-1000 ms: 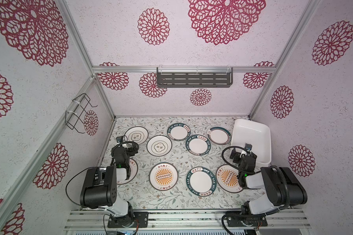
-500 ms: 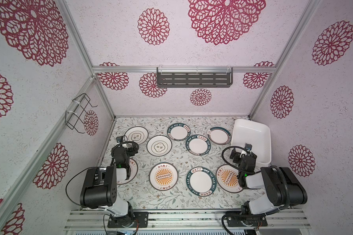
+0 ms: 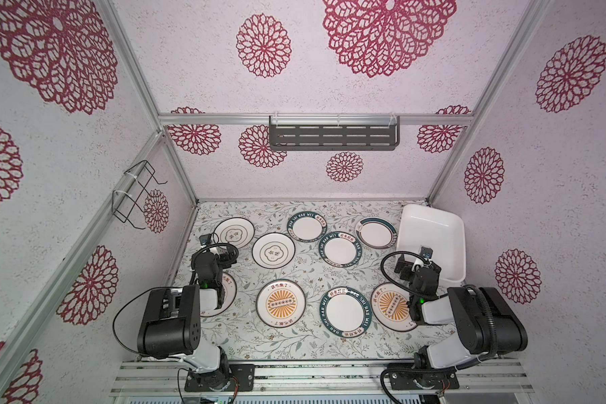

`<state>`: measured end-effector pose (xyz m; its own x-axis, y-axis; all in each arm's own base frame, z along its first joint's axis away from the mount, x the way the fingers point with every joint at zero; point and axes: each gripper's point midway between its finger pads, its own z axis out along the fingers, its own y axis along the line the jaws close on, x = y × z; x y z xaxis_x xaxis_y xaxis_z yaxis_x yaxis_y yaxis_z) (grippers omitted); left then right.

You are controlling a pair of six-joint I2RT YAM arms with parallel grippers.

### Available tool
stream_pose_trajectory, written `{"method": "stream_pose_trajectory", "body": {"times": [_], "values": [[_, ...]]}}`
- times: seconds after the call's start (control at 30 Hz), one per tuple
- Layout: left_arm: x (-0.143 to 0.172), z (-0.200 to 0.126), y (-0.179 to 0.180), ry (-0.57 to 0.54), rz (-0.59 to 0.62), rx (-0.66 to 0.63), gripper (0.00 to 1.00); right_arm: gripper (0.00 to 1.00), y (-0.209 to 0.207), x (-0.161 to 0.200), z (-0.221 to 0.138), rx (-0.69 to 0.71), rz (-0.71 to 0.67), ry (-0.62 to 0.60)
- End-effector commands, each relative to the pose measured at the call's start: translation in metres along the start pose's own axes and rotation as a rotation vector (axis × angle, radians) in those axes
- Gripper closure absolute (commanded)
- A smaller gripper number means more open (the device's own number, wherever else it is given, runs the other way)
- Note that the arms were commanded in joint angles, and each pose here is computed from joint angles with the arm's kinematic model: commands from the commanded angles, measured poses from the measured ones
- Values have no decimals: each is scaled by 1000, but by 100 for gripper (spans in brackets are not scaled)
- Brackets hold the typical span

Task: Place the plates into the plastic bin on the countertop
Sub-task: Pick up the plate from the middle-right of the table.

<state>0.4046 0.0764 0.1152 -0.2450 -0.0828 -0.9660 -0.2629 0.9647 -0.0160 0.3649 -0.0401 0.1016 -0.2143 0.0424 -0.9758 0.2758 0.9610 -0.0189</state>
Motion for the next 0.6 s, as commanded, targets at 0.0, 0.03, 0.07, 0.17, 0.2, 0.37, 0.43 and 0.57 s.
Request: {"method": "stream_pose_trajectory", "body": {"times": [0.0,0.03,0.07,0.17,0.2,0.37,0.43,0.57], "values": [[-6,-1,0,-20,1,1,3,1,5,-15,3,-12,5,-46],[-7,-2,0,-24,0,-4,3,1,5,-15,4,-13,5,-44],[-10,-3,1,-28,-4,-14,3,1,4,-15,3,-13,6,-46],[-28,-15,-1,-43,16,-28,3,1,5,-25,-3,-27,7,-66],[-34,-19,-2,-39,24,-28,3,1,6,-32,-5,-30,5,-69],[-91,-54,-24,-84,-29,30,3,1,13,-83,-24,-93,107,-50],[-108,-68,-34,-66,-126,68,3,1,25,-101,-35,-174,185,-22],[-124,-99,-66,37,-368,225,3,1,51,-117,-60,-323,414,95]]}}
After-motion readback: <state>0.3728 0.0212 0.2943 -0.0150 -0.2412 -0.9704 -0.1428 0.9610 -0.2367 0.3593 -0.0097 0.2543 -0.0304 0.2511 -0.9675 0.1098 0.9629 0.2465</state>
